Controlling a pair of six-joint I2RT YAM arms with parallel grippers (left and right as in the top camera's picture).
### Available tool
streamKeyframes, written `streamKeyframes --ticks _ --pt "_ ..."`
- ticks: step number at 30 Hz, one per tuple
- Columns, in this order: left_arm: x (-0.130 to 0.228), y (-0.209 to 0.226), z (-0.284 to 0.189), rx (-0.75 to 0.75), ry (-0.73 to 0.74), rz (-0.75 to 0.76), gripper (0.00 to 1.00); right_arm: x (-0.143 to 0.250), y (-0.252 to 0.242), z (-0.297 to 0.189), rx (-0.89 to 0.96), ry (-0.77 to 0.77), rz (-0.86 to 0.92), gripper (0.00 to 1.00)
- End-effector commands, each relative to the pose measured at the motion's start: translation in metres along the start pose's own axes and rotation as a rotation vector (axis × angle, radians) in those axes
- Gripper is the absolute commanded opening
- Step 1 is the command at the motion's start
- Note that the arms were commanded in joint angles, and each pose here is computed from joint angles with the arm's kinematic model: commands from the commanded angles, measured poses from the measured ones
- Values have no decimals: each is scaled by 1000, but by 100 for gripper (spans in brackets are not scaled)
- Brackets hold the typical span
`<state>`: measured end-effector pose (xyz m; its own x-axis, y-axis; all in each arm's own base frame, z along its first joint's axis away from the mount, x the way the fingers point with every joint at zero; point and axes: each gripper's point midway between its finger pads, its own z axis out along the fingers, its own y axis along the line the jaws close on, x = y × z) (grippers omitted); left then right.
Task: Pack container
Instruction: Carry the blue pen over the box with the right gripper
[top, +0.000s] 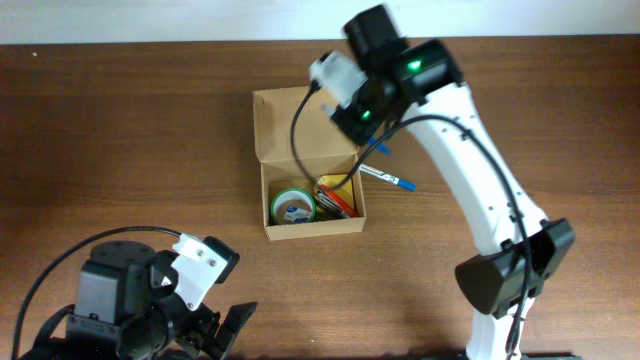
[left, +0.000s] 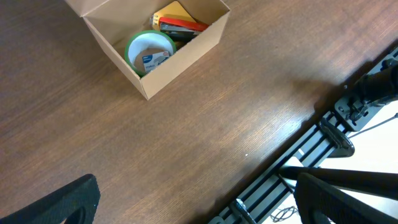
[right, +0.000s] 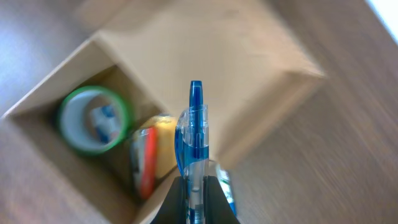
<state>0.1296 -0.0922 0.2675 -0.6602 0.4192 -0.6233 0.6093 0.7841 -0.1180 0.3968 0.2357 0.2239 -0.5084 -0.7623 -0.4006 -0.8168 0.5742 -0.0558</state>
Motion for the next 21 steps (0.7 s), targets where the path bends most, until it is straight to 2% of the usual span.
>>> streamKeyframes --ticks 1,6,11,15,21 --pt "-3 -3 -3 14 -15 -6 100 3 32 13 -82 25 -200 4" --pt "-3 -3 -3 14 -15 -6 100 23 59 39 -161 98 -376 4" --pt "-3 -3 -3 14 -15 -6 99 33 66 56 -190 121 -382 4" --pt "-3 -3 -3 15 -15 -6 100 35 77 65 -257 87 -457 4" --pt "-3 -3 -3 14 -15 -6 100 27 74 71 -234 53 -467 4"
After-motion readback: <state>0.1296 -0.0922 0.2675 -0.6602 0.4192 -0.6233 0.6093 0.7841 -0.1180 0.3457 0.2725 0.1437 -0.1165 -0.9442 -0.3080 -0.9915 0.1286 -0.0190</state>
